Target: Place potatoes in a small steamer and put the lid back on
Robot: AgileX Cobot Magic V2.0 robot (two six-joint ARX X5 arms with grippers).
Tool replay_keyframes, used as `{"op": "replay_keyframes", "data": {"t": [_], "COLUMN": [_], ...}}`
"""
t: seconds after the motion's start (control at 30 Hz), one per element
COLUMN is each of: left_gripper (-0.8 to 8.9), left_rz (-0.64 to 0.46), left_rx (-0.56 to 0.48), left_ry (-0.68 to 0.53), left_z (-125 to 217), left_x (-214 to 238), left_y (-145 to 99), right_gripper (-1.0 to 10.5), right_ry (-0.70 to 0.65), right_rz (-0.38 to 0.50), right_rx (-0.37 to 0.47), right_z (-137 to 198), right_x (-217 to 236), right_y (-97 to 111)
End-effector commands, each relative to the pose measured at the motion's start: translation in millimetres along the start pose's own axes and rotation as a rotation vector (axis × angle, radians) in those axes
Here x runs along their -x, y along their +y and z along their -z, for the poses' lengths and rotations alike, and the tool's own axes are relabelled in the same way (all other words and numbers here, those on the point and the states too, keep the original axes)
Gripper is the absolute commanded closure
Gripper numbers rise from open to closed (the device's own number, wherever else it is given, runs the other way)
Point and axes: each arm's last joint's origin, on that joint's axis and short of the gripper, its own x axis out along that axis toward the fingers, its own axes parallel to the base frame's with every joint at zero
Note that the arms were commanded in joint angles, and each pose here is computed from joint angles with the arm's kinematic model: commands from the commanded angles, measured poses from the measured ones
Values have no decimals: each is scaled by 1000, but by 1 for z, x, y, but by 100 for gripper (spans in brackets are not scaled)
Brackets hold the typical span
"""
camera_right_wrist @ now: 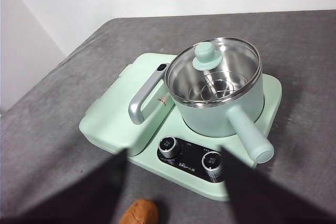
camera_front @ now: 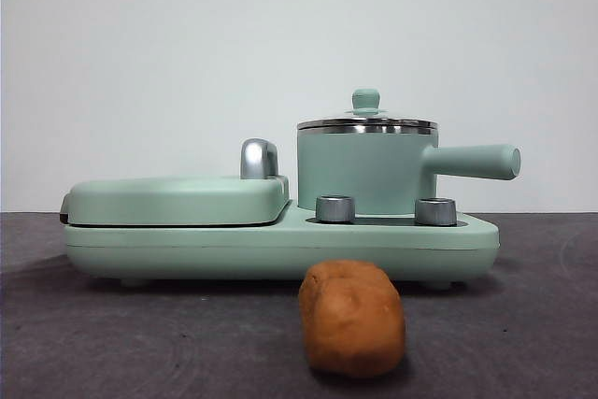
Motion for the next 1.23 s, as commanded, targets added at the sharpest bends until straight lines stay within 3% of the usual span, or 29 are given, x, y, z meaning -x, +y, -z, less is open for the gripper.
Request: {"op": "replay_keyframes", "data": {"t": [0.03, 0.47, 0.7, 0.9, 1.23], "left_gripper": [399, 399, 399, 399, 401], "left_rz": [17, 100, 142, 130, 47], "left_rx": [-27, -5, 3, -59, -171], "left_ry": [-11, 79, 197, 281, 304], "left_z": [-6, -15, -29, -41, -57], "left_x": [-1, -30, -70, -113, -200], "left_y": [-3, -7, -15, -25, -40], "right_gripper": [490, 482, 482, 482, 482], "right_ry": [-17, -16, -15, -15, -15], "right_rz": [-7, -16, -15, -15, -15], "right_rx": [-8, -29, -35, -36, -35], "right_z": [-5, -5, -5, -5, -5], "right_x": [2, 2, 2, 2, 2], "right_y": [3, 3, 3, 3, 3]}}
